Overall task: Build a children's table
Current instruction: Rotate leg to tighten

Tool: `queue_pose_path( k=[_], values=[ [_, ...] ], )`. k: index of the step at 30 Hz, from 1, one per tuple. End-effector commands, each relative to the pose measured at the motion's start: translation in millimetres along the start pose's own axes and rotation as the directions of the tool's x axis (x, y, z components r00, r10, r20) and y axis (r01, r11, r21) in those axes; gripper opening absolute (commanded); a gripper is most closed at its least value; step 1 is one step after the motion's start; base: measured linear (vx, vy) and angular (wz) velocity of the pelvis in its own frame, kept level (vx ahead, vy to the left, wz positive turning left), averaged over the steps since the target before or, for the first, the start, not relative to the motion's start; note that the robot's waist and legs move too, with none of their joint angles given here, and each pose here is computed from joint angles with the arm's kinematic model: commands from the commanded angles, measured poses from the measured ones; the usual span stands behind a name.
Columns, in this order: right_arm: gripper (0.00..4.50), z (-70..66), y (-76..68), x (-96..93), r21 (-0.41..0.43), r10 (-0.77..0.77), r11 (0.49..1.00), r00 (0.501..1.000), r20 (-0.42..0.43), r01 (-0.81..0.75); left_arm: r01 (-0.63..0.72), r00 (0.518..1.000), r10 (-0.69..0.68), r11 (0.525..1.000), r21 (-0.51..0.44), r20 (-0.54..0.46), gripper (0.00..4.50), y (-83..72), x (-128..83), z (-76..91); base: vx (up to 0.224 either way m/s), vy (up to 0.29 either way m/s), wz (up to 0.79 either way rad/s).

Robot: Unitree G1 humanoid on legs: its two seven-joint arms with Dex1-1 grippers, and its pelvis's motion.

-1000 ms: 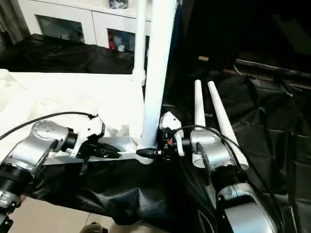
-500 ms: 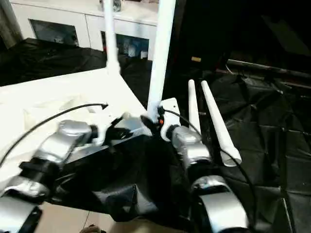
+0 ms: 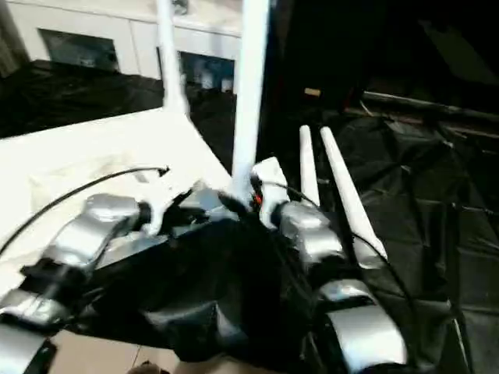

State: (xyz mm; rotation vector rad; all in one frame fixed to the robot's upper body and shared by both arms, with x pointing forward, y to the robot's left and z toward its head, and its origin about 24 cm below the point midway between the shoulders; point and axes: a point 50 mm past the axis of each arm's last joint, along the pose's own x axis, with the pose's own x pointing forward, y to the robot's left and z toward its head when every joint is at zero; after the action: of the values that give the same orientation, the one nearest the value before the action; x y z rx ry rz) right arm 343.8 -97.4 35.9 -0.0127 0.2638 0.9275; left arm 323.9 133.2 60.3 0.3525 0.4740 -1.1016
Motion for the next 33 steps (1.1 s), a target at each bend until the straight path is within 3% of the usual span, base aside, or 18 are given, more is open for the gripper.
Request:
queue_pose_path(
  k=[1, 13, 14, 17, 21, 26, 28, 33],
  values=[
    [3.96, 0.7, 15.5, 5.3, -0.030, 0.168, 0.985, 0.986, -0.014, -0.169, 0.112, 0.989, -0.119, 0.991, 0.079, 0.085, 0.00, -12.7, 6.3, 18.4, 0.000, 0.000, 0.00],
    [3.96, 6.4, 11.4, -23.4, -0.068, 0.440, 0.892, 0.893, -0.095, -0.447, 0.242, 0.970, -0.243, 0.963, 0.116, -0.002, 0.00, -9.5, -22.8, 4.0, 0.000, 0.000, 0.00],
    [3.65, 6.8, 11.6, -24.3, -0.068, 0.449, 0.887, 0.888, -0.096, -0.456, 0.249, 0.968, -0.250, 0.961, 0.117, -0.009, 0.00, -9.2, -24.8, 3.1, 0.000, 0.000, 0.00],
    [3.65, 6.0, 13.4, -24.5, -0.059, 0.466, 0.879, 0.879, -0.101, -0.473, 0.264, 0.965, -0.263, 0.958, 0.115, -0.024, 0.00, -8.5, -28.3, 1.2, 0.000, 0.000, 0.00],
    [3.20, 2.6, 16.0, -23.9, -0.050, 0.472, 0.876, 0.875, -0.109, -0.479, 0.259, 0.966, -0.258, 0.959, 0.114, -0.024, 0.00, -7.8, -28.5, 0.9, 0.000, 0.000, 0.00],
    [2.79, -0.8, 18.1, -20.2, -0.026, 0.437, 0.897, 0.895, -0.089, -0.441, 0.224, 0.974, -0.225, 0.969, 0.104, -0.005, 0.00, -6.9, -24.1, 1.9, 0.000, 0.000, 0.00],
    [2.72, -4.3, 15.2, -10.5, 0.031, 0.312, 0.950, 0.949, -0.055, -0.310, 0.152, 0.988, -0.154, 0.985, 0.079, 0.031, 0.00, -2.8, -16.4, 7.1, 0.000, 0.000, 0.00],
    [2.69, -9.3, 14.3, 7.9, 0.096, 0.094, 0.991, 0.994, -0.054, -0.089, 0.017, 0.998, -0.019, 0.999, 0.032, 0.068, 0.00, 4.5, -1.4, 17.6, 0.000, 0.000, 0.00]
  ],
)
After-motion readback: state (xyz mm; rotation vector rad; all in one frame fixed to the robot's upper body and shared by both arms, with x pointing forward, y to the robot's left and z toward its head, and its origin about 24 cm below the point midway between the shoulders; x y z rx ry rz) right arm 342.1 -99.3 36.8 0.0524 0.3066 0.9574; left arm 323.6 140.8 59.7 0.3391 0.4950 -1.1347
